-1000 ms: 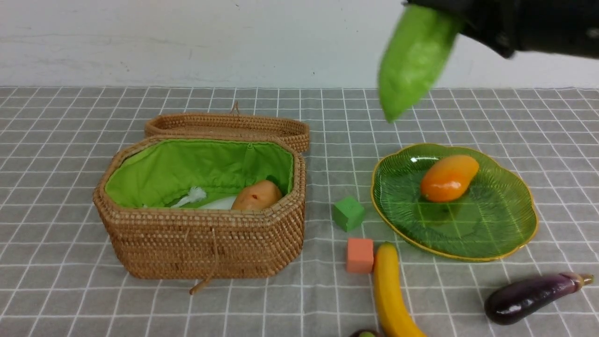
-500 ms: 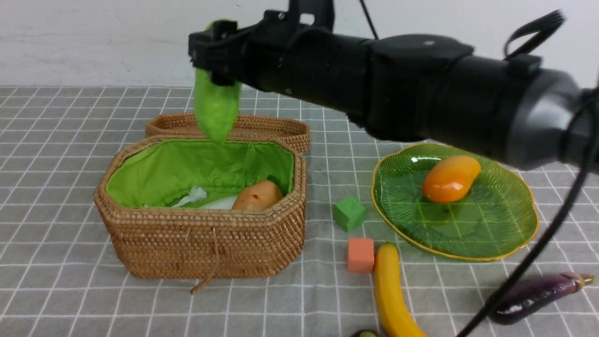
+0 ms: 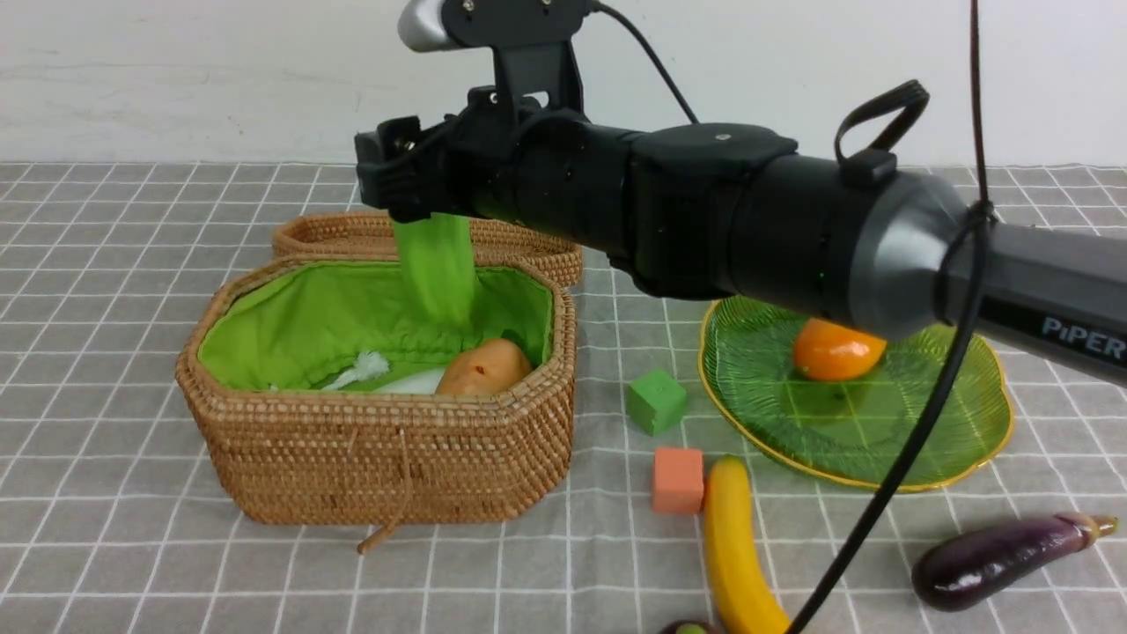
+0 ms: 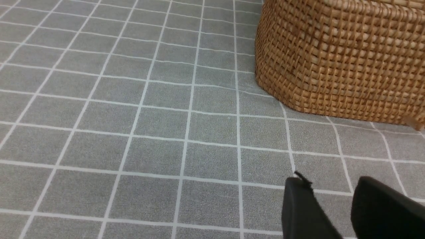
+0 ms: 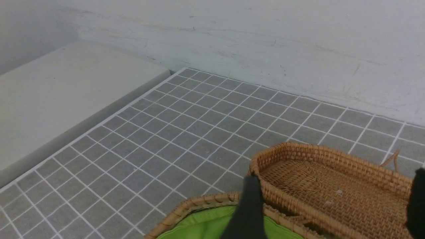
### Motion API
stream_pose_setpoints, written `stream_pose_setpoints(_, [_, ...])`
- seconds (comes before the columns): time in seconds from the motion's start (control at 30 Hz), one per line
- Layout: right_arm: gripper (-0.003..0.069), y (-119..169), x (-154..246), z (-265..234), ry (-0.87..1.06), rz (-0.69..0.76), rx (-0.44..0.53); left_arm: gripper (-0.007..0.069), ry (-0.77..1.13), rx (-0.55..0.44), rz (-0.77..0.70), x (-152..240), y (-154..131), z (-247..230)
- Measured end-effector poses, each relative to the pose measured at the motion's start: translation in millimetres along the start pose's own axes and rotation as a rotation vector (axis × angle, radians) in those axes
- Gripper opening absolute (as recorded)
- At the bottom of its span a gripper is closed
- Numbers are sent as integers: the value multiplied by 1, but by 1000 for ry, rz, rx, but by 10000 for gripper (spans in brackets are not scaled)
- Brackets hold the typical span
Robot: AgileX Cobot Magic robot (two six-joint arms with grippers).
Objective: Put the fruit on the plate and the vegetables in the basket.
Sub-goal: Take a chayote with your right arm and place it on the basket on the left, then grab an eggplant with your right arm and place it in the basket on the left.
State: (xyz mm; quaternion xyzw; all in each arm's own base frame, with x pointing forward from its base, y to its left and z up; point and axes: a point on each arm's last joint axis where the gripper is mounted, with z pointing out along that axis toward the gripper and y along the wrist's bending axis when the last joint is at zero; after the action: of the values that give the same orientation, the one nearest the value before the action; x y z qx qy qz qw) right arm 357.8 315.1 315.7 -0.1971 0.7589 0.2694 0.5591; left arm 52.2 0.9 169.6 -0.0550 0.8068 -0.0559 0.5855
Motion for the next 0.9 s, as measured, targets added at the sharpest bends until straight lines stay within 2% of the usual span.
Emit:
stream_pose_setpoints(0.17, [637, 0, 0, 0, 1, -1, -2, 228, 0, 0, 0, 0, 0, 0])
stream_pose_setpoints(0.33, [594, 0, -8, -6, -18, -66, 16, 231, 0, 0, 0, 0, 0, 0])
stream_pose_setpoints(0.47, [546, 0, -28, -36, -59, -155, 51, 237, 0, 0, 0, 0, 0, 0])
stream_pose_setpoints(0.57, [524, -3, -41, -60, -81, -211, 99, 237, 0, 0, 0, 0, 0, 0])
stream_pose_setpoints(0.63, [512, -9, -43, -84, -72, -269, 171, 237, 0, 0, 0, 0, 0, 0])
stream_pose_setpoints(0.9, [505, -37, 5, -133, 102, -352, 375, 237, 0, 0, 0, 0, 0, 0])
